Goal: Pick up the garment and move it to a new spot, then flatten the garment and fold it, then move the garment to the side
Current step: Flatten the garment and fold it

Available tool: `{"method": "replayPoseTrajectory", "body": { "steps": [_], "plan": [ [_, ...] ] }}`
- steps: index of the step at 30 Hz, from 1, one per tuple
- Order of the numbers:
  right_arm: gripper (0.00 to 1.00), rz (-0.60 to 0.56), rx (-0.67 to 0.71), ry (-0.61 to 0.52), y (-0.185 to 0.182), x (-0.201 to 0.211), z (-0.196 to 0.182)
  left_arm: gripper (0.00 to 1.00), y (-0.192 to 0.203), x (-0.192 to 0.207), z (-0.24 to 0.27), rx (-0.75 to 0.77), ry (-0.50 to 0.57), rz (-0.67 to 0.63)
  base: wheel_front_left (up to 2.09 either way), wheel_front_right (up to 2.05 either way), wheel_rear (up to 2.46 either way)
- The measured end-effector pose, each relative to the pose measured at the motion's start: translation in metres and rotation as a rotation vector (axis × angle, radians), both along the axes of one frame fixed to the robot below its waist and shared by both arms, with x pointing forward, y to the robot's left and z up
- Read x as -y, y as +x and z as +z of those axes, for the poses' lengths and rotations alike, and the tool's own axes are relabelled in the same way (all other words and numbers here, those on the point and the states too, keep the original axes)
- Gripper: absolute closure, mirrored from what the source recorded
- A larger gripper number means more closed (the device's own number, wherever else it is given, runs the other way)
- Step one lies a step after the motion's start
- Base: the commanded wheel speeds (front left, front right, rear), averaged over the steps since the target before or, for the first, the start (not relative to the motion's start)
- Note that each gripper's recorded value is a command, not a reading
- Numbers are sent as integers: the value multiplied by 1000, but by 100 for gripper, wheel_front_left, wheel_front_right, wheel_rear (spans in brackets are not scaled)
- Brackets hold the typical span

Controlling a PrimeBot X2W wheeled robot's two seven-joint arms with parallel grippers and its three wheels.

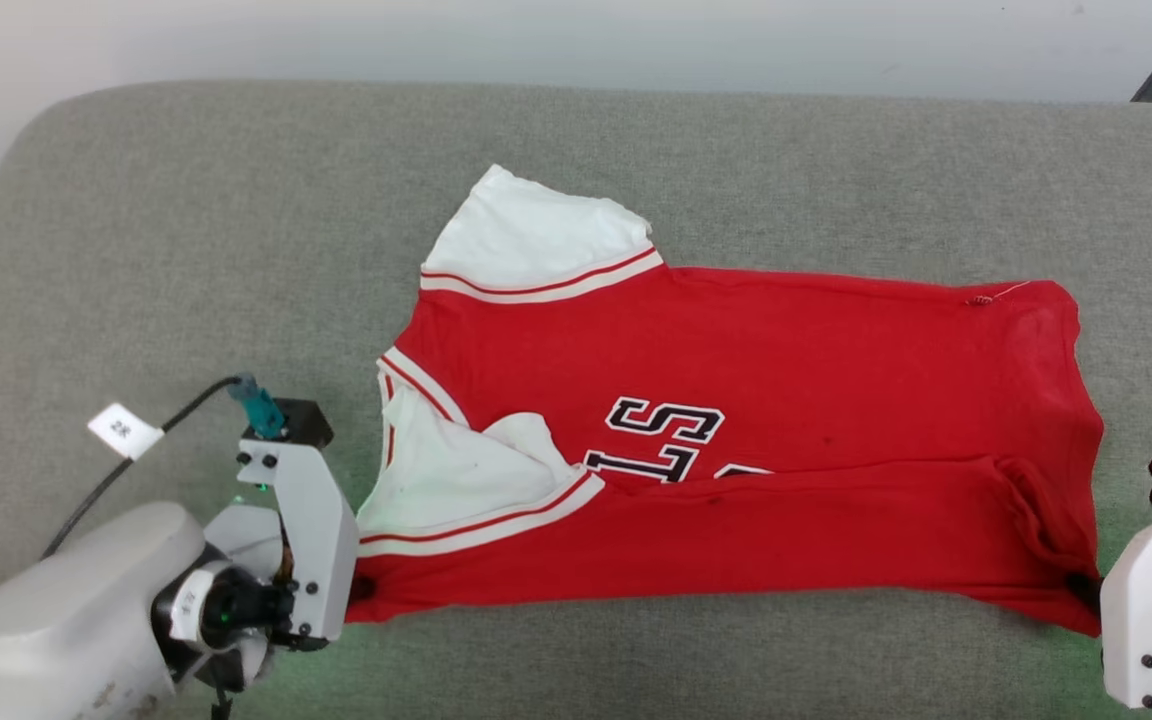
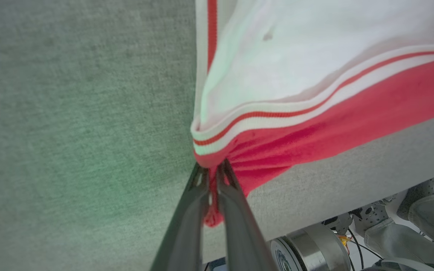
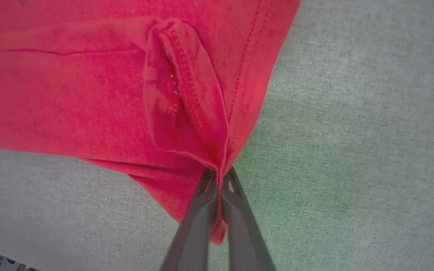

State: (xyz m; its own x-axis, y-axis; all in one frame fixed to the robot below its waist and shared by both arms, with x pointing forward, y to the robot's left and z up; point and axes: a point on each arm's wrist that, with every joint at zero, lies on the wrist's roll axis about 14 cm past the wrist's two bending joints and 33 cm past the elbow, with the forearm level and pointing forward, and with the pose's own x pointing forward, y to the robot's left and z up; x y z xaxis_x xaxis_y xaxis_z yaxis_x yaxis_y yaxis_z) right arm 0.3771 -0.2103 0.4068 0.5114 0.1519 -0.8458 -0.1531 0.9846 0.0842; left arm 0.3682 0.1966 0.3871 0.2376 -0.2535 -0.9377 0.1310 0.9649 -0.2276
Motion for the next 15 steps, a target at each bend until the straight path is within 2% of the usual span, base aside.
{"method": "replayPoseTrajectory", "body": {
  "steps": [1,2,3,4,5,6,11,15],
  "plan": [
    [100,-3,-4,0,-1,0,-2,88,-1,1,-1,-1,0,-2,0,0,0],
    [100,-4,-10,-3,-2,1,-4,58,-2,1,-3,-2,0,1,0,0,0],
    [97,-6,-15,-1,-3,0,-6,17,-2,1,-3,2,0,0,0,0,0],
    [74,-7,-18,1,-3,0,-7,0,-2,1,-4,7,1,2,0,0,0],
    [31,-4,-16,2,-3,-1,-8,0,-2,1,-5,7,1,5,0,0,0],
    [0,1,-16,2,-3,-2,-8,0,-2,1,-6,6,3,7,0,0,0],
    [0,7,3,1,-1,0,-2,0,0,0,-2,13,11,-10,0,0,0],
    [0,-8,81,18,9,2,16,0,14,-10,15,58,48,-21,0,0,0]
  ]
}}
